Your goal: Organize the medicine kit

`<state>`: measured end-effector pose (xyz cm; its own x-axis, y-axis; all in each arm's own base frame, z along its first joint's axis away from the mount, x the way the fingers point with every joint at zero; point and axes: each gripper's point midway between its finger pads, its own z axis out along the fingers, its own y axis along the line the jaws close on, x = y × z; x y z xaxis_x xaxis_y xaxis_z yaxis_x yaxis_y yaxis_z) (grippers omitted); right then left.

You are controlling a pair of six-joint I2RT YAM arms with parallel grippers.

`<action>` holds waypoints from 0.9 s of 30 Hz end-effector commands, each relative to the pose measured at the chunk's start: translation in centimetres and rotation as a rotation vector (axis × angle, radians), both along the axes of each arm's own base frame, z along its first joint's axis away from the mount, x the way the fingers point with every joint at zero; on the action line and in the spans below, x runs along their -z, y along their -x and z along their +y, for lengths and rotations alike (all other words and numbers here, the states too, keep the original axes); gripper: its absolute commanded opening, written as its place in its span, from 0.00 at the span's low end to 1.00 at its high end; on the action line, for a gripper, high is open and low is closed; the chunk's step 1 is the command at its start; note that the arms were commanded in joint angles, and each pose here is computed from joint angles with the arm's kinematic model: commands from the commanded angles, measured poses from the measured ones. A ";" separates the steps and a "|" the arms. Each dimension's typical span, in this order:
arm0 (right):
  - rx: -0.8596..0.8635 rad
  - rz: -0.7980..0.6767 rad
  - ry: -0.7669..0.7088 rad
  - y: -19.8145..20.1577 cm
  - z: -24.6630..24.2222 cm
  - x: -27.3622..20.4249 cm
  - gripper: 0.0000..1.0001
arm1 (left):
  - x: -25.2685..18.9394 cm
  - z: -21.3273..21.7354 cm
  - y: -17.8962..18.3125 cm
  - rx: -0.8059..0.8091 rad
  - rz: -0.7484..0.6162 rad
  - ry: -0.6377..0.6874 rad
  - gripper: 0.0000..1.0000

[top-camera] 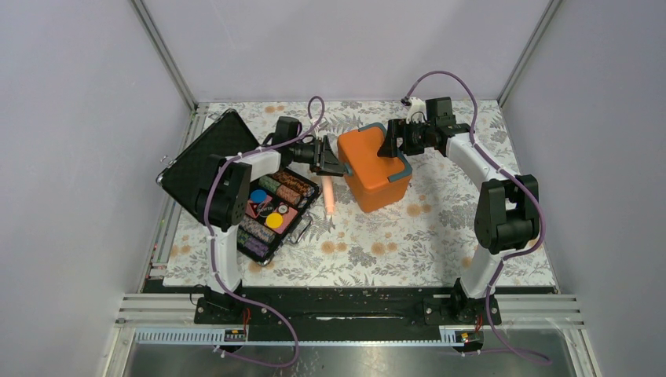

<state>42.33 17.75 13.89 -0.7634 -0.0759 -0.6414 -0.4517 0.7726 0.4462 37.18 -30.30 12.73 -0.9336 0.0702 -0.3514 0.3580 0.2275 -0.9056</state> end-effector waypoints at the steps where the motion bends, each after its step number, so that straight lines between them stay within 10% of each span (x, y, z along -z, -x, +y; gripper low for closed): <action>1: 0.000 0.149 0.186 2.5 -2.0 6.5 0.86 | 2.2 -0.3 -2.2 -0.058 -0.071 -0.067 0.44; 15: 0.005 0.088 0.195 1.9 -2.2 4.6 0.88 | 0.7 3.1 -2.2 -0.106 -0.166 -0.157 0.49; 27: 0.174 -0.289 0.098 -2.9 -6.4 -10.9 1.00 | -8.9 9.1 -4.7 -0.225 -0.576 -0.420 0.64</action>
<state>43.13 15.03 16.44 -0.7120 -0.1175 -0.6923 -0.4449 0.8383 0.3153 40.03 -23.27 16.72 -0.7685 0.0807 -0.6347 0.5691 0.5396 -0.6205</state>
